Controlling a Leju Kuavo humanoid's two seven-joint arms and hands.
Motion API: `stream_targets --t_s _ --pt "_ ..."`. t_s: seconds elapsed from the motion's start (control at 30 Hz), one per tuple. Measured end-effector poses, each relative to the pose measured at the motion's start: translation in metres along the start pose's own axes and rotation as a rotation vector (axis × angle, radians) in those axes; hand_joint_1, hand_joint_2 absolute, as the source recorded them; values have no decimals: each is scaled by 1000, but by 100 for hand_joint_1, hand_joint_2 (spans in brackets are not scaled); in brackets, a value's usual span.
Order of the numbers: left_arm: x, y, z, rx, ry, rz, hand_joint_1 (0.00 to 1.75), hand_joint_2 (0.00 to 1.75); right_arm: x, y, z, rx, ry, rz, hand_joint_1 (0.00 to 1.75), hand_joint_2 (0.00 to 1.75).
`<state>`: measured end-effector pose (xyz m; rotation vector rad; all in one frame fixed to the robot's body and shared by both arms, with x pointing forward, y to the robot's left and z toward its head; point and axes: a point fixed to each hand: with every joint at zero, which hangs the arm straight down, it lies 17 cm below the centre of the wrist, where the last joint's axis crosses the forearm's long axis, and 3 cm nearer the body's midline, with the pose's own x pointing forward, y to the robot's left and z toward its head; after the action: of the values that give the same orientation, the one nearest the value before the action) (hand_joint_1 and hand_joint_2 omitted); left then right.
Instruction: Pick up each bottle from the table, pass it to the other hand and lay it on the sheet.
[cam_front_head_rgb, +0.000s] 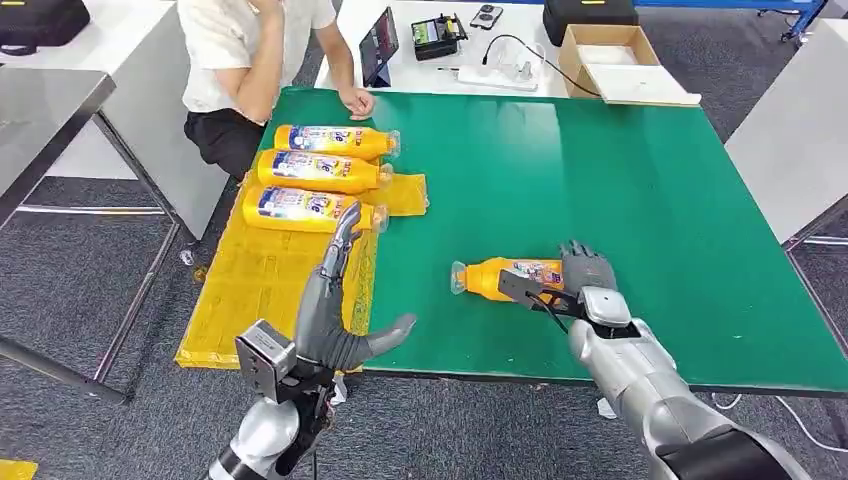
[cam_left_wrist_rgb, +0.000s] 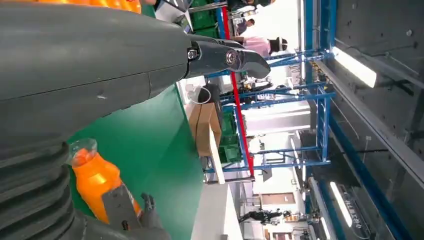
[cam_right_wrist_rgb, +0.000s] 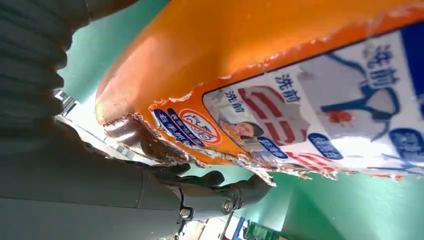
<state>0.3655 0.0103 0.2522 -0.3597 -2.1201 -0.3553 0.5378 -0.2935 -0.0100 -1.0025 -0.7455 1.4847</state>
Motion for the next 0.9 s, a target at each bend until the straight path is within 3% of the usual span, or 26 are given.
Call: stream_targets --t_s 0.03,0.17,0.3,0.6,0.73,0.9 --pt "0 0 0 0 0 1 0 175 0 0 0 0 0 0 175 175" --pt "-3 -3 0 -9 19 10 0 175 1 10 1 22 -22 -28 175 175" --pt "-9 -5 4 -16 28 19 0 175 9 16 3 22 -135 -131 175 175" --pt "-14 -6 8 -14 44 33 0 175 5 29 8 27 -193 -265 175 175" --pt "-19 -4 16 14 67 66 0 175 14 30 16 -3 -287 -427 175 175" --pt "-26 5 26 80 108 141 0 175 40 14 39 -95 -439 -746 175 175"
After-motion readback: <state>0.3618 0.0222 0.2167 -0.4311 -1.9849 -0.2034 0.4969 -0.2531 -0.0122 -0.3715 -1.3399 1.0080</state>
